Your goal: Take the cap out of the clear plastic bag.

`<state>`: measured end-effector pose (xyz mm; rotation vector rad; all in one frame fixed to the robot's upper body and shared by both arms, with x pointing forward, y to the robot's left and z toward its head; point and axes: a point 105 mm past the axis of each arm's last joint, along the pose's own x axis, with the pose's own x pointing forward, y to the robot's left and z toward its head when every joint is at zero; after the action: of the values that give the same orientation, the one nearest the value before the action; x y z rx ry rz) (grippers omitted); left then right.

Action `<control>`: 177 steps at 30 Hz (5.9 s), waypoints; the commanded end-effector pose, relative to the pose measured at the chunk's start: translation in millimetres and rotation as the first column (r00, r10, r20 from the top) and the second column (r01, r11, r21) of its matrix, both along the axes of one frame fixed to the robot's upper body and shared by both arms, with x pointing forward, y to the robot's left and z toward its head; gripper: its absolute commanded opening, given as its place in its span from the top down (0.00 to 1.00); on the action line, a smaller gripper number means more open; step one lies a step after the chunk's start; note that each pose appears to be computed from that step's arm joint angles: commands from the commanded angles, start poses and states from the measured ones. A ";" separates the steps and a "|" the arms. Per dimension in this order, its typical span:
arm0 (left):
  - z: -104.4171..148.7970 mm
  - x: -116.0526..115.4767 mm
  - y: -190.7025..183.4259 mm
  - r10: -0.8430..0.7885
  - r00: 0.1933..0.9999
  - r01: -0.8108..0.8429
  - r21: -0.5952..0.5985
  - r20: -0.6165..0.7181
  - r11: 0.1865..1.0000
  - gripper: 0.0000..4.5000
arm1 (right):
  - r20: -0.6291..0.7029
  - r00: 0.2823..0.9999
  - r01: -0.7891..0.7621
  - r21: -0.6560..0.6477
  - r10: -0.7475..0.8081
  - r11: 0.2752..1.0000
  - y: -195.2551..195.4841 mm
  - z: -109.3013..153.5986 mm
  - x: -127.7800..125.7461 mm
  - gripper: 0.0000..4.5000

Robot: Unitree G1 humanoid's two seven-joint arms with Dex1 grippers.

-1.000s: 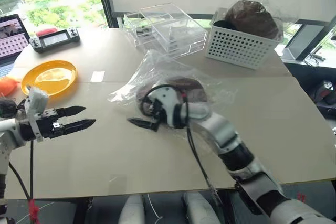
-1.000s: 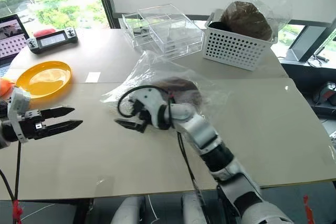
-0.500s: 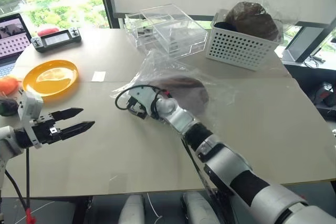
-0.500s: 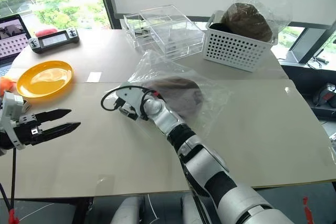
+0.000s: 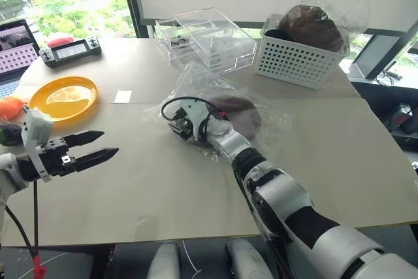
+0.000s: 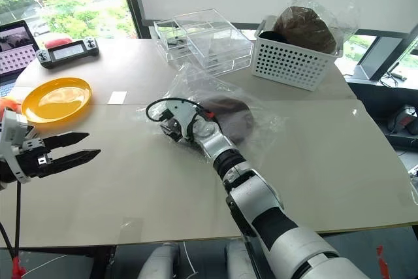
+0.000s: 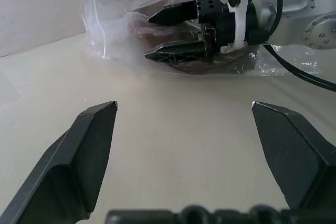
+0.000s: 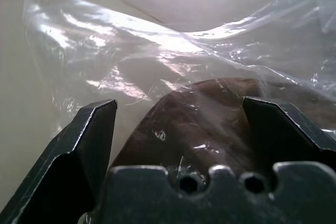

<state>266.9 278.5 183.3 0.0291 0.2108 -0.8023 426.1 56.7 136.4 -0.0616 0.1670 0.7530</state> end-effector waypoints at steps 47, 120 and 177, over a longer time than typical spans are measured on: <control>7.6 23.8 -5.9 0.003 0.998 -0.005 0.038 0.061 0.999 0.00 | 0.390 0.598 -0.672 -0.231 0.700 0.703 65.9 15.8 -115.9 0.99; -21.7 66.3 -53.0 -0.205 0.979 0.205 0.066 -0.020 0.976 0.00 | 0.370 0.541 -0.343 -0.723 0.755 0.600 -122.9 123.2 -121.3 0.36; -14.1 97.5 -109.2 -0.434 0.901 0.433 0.081 -0.009 0.898 0.00 | -0.141 0.985 0.063 -0.211 -0.094 0.975 -240.9 65.6 -127.3 0.36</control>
<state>356.6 170.6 152.8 0.1424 0.2987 -1.2606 294.1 -171.8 195.7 -0.2580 0.4313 0.7440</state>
